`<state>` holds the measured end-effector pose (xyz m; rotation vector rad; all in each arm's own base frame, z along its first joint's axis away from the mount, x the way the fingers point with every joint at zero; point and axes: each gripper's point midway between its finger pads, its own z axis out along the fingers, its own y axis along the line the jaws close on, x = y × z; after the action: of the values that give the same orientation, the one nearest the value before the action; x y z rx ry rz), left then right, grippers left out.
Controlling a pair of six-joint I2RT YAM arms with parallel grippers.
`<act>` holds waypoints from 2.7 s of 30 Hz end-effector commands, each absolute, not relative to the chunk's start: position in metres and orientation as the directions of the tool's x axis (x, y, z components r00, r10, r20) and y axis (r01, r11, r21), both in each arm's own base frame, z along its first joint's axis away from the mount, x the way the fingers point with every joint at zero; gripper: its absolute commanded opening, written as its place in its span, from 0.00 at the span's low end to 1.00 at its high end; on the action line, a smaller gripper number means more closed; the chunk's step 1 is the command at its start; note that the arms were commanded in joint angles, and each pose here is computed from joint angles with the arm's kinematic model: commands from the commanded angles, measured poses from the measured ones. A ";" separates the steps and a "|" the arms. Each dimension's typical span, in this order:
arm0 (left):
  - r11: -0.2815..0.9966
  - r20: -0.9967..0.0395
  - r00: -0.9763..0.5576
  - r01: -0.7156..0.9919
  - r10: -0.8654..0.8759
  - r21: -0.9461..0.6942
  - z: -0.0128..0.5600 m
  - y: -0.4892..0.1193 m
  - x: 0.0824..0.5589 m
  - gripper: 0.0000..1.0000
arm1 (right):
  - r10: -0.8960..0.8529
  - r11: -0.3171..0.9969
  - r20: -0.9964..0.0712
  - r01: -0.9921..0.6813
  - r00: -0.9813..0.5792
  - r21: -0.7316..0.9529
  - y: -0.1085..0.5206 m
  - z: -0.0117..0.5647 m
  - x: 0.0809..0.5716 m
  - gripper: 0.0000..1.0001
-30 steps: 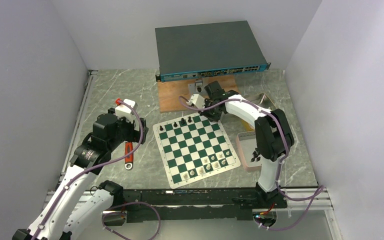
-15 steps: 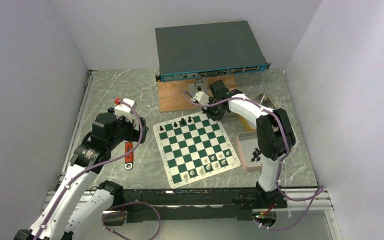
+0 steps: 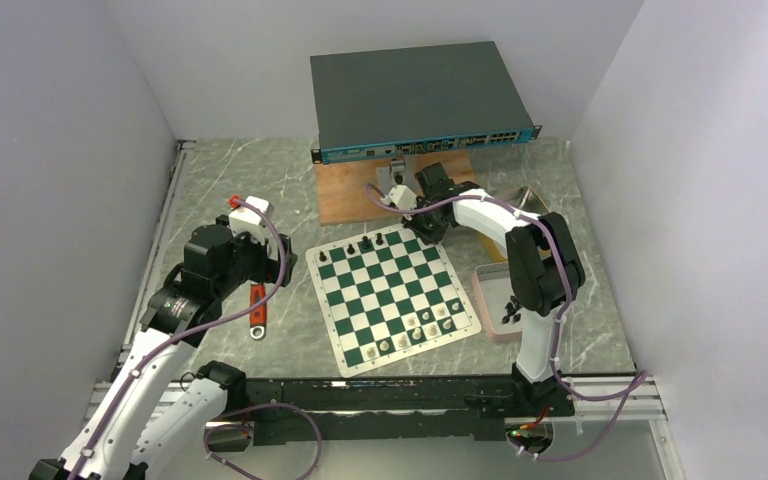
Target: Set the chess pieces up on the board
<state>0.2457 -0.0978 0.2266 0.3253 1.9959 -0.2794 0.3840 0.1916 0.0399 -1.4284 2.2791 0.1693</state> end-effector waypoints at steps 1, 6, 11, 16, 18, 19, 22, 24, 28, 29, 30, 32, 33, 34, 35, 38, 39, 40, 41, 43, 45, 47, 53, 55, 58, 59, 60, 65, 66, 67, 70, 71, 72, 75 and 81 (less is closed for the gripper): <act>0.932 -0.915 -0.394 0.356 0.086 -0.066 0.233 -0.101 0.249 0.99 | -0.805 0.487 -0.454 -0.862 -0.382 -0.140 0.193 0.041 0.393 0.11; 0.931 -0.915 -0.394 0.358 0.085 -0.068 0.233 -0.101 0.249 0.99 | -0.803 0.491 -0.453 -0.860 -0.387 -0.136 0.194 0.038 0.393 0.12; 0.931 -0.916 -0.393 0.358 0.083 -0.069 0.233 -0.101 0.249 0.99 | -0.805 0.494 -0.445 -0.859 -0.393 -0.136 0.193 0.034 0.393 0.13; 0.931 -0.915 -0.394 0.358 0.083 -0.069 0.233 -0.101 0.249 0.99 | -0.806 0.498 -0.437 -0.856 -0.399 -0.138 0.191 0.031 0.394 0.16; 0.931 -0.915 -0.394 0.359 0.083 -0.070 0.233 -0.101 0.249 0.99 | -0.807 0.499 -0.435 -0.856 -0.400 -0.138 0.191 0.030 0.394 0.18; 0.931 -0.915 -0.394 0.358 0.083 -0.070 0.233 -0.101 0.249 0.99 | -0.807 0.499 -0.434 -0.856 -0.401 -0.137 0.190 0.030 0.394 0.19; 0.931 -0.915 -0.394 0.358 0.083 -0.070 0.233 -0.101 0.249 0.99 | -0.807 0.500 -0.434 -0.855 -0.401 -0.138 0.190 0.029 0.394 0.21; 0.931 -0.915 -0.394 0.358 0.083 -0.070 0.233 -0.101 0.249 0.99 | -0.806 0.501 -0.435 -0.854 -0.402 -0.140 0.190 0.029 0.395 0.24; 0.930 -0.916 -0.393 0.359 0.082 -0.071 0.233 -0.101 0.249 0.99 | -0.806 0.506 -0.433 -0.850 -0.405 -0.145 0.189 0.029 0.396 0.25; 0.931 -0.915 -0.395 0.359 0.082 -0.071 0.233 -0.101 0.249 0.99 | -0.805 0.506 -0.434 -0.850 -0.404 -0.147 0.189 0.030 0.396 0.25; 0.931 -0.915 -0.394 0.358 0.082 -0.071 0.233 -0.101 0.249 0.99 | -0.804 0.508 -0.434 -0.849 -0.406 -0.147 0.189 0.030 0.396 0.25; 0.931 -0.915 -0.394 0.358 0.082 -0.071 0.233 -0.101 0.249 0.99 | -0.802 0.512 -0.437 -0.846 -0.407 -0.152 0.187 0.032 0.397 0.25; 0.931 -0.916 -0.393 0.358 0.081 -0.071 0.233 -0.101 0.249 0.99 | -0.800 0.515 -0.440 -0.843 -0.408 -0.154 0.187 0.033 0.398 0.25; 0.931 -0.916 -0.393 0.359 0.081 -0.071 0.233 -0.101 0.249 0.99 | -0.798 0.517 -0.444 -0.841 -0.408 -0.157 0.187 0.035 0.399 0.25; 0.931 -0.916 -0.393 0.359 0.081 -0.071 0.233 -0.101 0.249 0.99 | -0.796 0.520 -0.446 -0.839 -0.409 -0.159 0.186 0.036 0.400 0.25; 0.931 -0.916 -0.392 0.359 0.081 -0.071 0.233 -0.101 0.249 0.99 | -0.794 0.523 -0.447 -0.838 -0.411 -0.159 0.185 0.036 0.400 0.25; 0.931 -0.916 -0.392 0.359 0.081 -0.071 0.233 -0.101 0.249 0.99 | -0.794 0.523 -0.448 -0.837 -0.411 -0.158 0.185 0.036 0.400 0.25; 0.931 -0.916 -0.392 0.359 0.081 -0.071 0.233 -0.101 0.249 0.99 | -0.793 0.524 -0.448 -0.837 -0.412 -0.158 0.185 0.036 0.400 0.25; 0.930 -0.916 -0.392 0.359 0.081 -0.072 0.233 -0.101 0.249 0.99 | -0.793 0.524 -0.448 -0.837 -0.412 -0.158 0.185 0.036 0.400 0.25; 0.931 -0.917 -0.392 0.359 0.080 -0.072 0.234 -0.101 0.249 0.99 | -0.793 0.523 -0.449 -0.838 -0.411 -0.157 0.186 0.036 0.400 0.24; 0.931 -0.916 -0.393 0.357 0.079 -0.073 0.233 -0.101 0.249 0.99 | -0.792 0.523 -0.450 -0.838 -0.412 -0.155 0.186 0.036 0.400 0.24; 0.931 -0.916 -0.393 0.358 0.079 -0.073 0.233 -0.101 0.249 0.99 | -0.791 0.522 -0.453 -0.840 -0.411 -0.149 0.187 0.036 0.399 0.24; 0.931 -0.917 -0.392 0.357 0.079 -0.072 0.234 -0.100 0.249 0.99 | -0.784 0.506 -0.483 -0.853 -0.391 -0.131 0.192 0.049 0.394 0.28; 0.931 -0.918 -0.388 0.359 0.079 -0.072 0.235 -0.100 0.248 0.99 | -0.780 0.497 -0.496 -0.859 -0.381 -0.124 0.192 0.057 0.391 0.30; 0.931 -0.920 -0.384 0.359 0.077 -0.072 0.236 -0.100 0.248 0.99 | -0.775 0.463 -0.528 -0.880 -0.346 -0.104 0.194 0.075 0.381 0.31; 0.931 -0.920 -0.384 0.358 0.077 -0.072 0.236 -0.100 0.248 0.99 | -0.777 0.442 -0.542 -0.890 -0.321 -0.107 0.194 0.084 0.375 0.32; 0.931 -0.920 -0.383 0.359 0.077 -0.072 0.237 -0.100 0.247 0.99 | -0.782 0.419 -0.549 -0.902 -0.297 -0.109 0.193 0.091 0.369 0.34; 0.923 -0.928 -0.367 0.376 0.069 -0.080 0.241 -0.103 0.245 0.99 | -0.785 0.273 -0.596 -0.958 -0.172 -0.083 0.187 0.120 0.320 0.37; 0.918 -0.929 -0.364 0.388 0.066 -0.087 0.243 -0.105 0.244 0.99 | -0.780 0.251 -0.605 -0.965 -0.158 -0.072 0.183 0.125 0.309 0.38; 0.911 -0.930 -0.361 0.402 0.062 -0.095 0.244 -0.107 0.243 0.99 | -0.777 0.227 -0.612 -0.973 -0.150 -0.049 0.178 0.129 0.295 0.39; 0.887 -0.930 -0.365 0.444 0.049 -0.127 0.245 -0.115 0.241 0.99 | -0.754 0.224 -0.634 -0.975 -0.171 -0.004 0.157 0.138 0.272 0.40; 0.884 -0.929 -0.368 0.448 0.047 -0.133 0.246 -0.116 0.241 0.99 | -0.747 0.239 -0.639 -0.971 -0.185 0.001 0.148 0.141 0.268 0.41; 0.882 -0.926 -0.374 0.451 0.044 -0.140 0.245 -0.116 0.242 0.99 | -0.741 0.266 -0.639 -0.964 -0.206 0.003 0.139 0.143 0.267 0.41; 0.877 -0.922 -0.384 0.455 0.039 -0.153 0.244 -0.117 0.242 0.99 | -0.709 0.372 -0.643 -0.928 -0.291 0.009 0.107 0.143 0.263 0.41; 0.870 -0.920 -0.390 0.465 0.033 -0.166 0.243 -0.119 0.242 0.99 | -0.635 0.603 -0.592 -0.798 -0.496 0.022 0.048 0.130 0.261 0.43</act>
<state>0.2399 -0.1109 0.2317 0.3521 1.9800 -0.4315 0.2699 0.0689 0.1341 -1.2405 2.2078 0.4179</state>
